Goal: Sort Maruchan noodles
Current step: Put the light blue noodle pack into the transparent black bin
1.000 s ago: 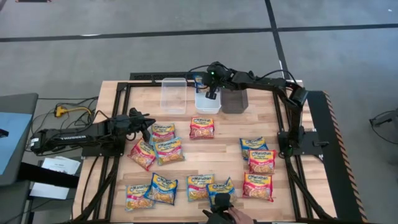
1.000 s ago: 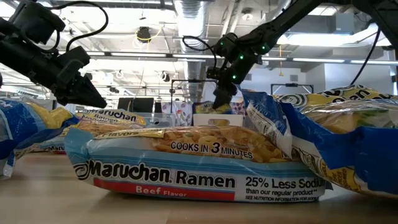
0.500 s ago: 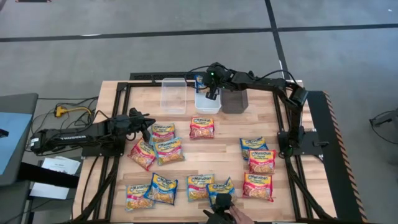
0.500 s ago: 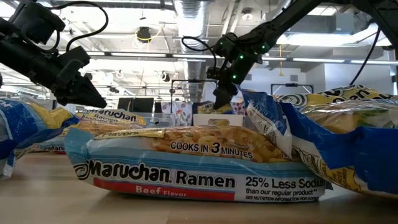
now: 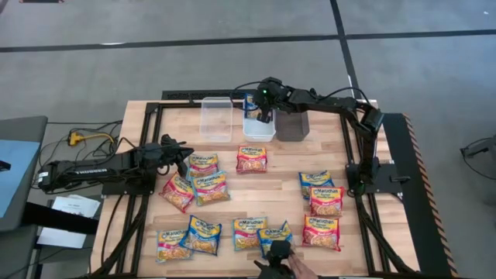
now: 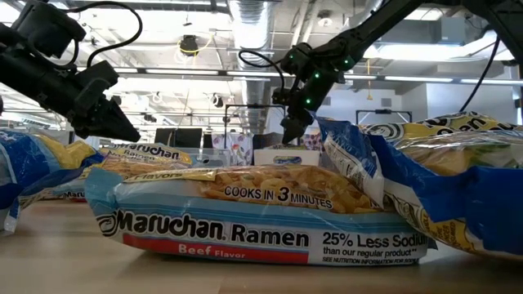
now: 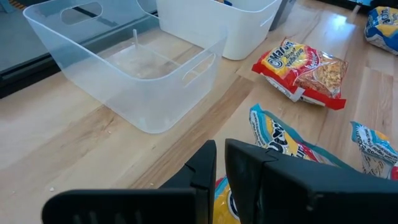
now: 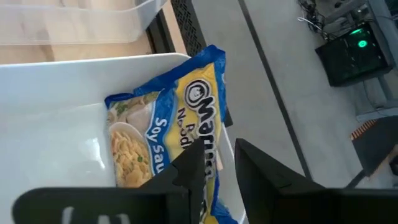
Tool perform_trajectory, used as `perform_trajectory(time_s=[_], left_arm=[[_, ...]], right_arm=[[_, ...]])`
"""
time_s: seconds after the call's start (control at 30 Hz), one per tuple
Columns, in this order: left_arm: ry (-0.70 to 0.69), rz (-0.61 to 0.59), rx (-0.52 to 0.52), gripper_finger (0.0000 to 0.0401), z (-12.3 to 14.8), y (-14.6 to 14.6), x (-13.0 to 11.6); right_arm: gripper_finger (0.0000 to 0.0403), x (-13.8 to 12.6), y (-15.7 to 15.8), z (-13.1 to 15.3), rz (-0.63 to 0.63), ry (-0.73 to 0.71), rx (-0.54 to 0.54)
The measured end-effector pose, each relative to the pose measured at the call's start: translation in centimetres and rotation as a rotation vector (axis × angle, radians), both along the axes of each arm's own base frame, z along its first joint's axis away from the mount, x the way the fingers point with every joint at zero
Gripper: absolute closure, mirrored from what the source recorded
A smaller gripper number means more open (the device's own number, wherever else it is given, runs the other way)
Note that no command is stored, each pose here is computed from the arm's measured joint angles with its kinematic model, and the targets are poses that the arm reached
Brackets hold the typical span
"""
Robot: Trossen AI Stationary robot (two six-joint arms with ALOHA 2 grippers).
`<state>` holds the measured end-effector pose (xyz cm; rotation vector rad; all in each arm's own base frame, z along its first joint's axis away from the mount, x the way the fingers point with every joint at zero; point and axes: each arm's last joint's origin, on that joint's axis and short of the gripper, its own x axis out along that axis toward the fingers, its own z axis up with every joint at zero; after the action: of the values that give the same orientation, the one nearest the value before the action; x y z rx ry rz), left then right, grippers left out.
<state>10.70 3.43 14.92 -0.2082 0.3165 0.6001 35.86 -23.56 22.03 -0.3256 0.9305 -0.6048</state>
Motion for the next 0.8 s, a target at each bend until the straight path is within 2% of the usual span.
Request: perform_trajectory(time_s=[0.3,0.47,0.67,0.8], left_arm=[[0.006,0.043,0.026,0.0379,0.0,0.1,-0.1],[-0.051,0.045,0.039,0.0373,0.6,0.2,0.1],[-0.12,0.035,0.059,0.0344,1.2,0.2,0.3],[-0.161,0.03,0.076,0.0312,1.7,0.2,0.4]], right_arm=[[0.0289,1.6,1.6,3.0,-0.043,0.029,-0.083],[0.0289,2.6,3.4,4.6,-0.06,0.078,-0.133],[0.0289,3.6,6.1,6.3,-0.049,0.13,-0.176],[0.0289,4.1,7.8,8.1,-0.035,0.109,-0.209]])
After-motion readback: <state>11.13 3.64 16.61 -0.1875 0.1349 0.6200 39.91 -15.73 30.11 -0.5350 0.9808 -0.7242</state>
